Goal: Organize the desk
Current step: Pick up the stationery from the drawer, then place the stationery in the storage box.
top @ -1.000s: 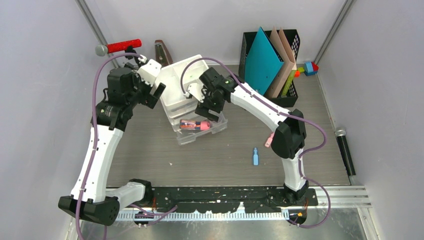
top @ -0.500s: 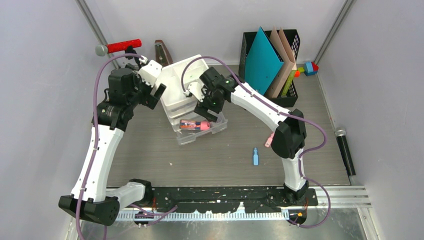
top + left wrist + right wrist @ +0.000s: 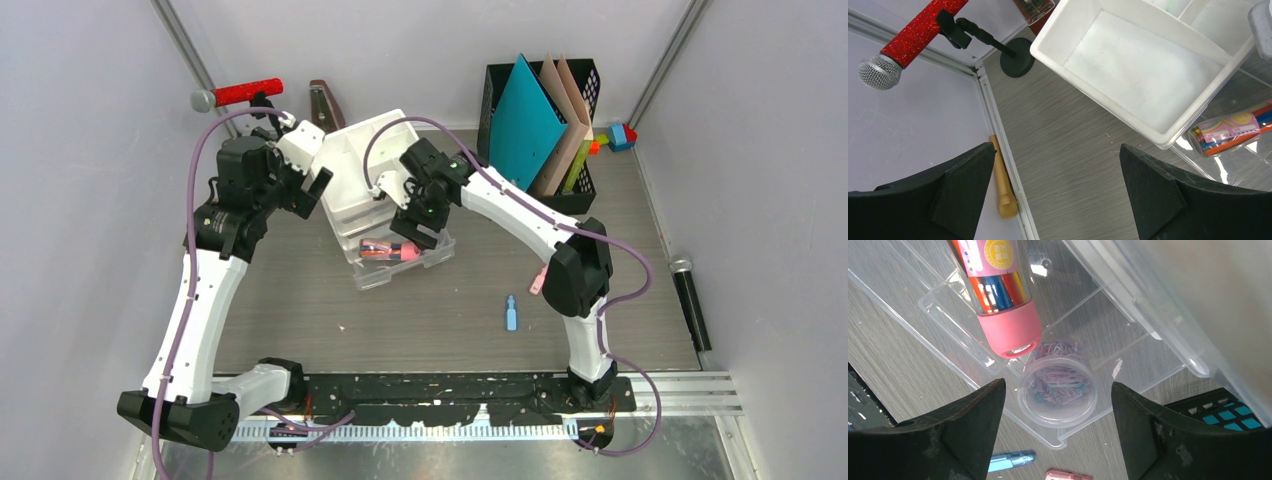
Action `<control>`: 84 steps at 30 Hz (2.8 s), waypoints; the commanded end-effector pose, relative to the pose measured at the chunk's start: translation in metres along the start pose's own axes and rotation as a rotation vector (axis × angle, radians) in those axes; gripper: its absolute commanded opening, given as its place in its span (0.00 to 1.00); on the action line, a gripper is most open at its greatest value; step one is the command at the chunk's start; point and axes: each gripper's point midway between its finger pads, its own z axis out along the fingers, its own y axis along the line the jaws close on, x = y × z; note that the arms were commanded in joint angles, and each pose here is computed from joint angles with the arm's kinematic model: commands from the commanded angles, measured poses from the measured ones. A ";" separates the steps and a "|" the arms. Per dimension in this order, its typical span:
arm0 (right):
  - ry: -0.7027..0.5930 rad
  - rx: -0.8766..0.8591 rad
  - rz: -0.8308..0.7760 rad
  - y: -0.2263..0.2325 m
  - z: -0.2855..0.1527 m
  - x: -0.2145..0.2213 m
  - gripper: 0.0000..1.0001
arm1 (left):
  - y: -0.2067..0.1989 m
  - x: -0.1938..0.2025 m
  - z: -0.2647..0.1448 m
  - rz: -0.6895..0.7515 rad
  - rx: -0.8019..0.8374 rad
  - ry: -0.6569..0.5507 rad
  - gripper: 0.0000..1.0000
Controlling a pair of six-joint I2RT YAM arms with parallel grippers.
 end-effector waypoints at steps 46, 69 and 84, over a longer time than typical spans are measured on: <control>-0.118 0.054 -0.022 0.002 -0.075 -0.059 0.06 | 0.004 -0.010 -0.002 -0.015 -0.019 -0.059 1.00; -0.454 0.390 -0.213 -0.039 -0.145 -0.164 0.00 | 0.021 -0.004 0.003 -0.314 -0.171 -0.057 1.00; -0.512 0.443 -0.265 -0.037 -0.141 -0.193 0.00 | 0.035 0.002 0.001 -0.339 -0.252 -0.050 1.00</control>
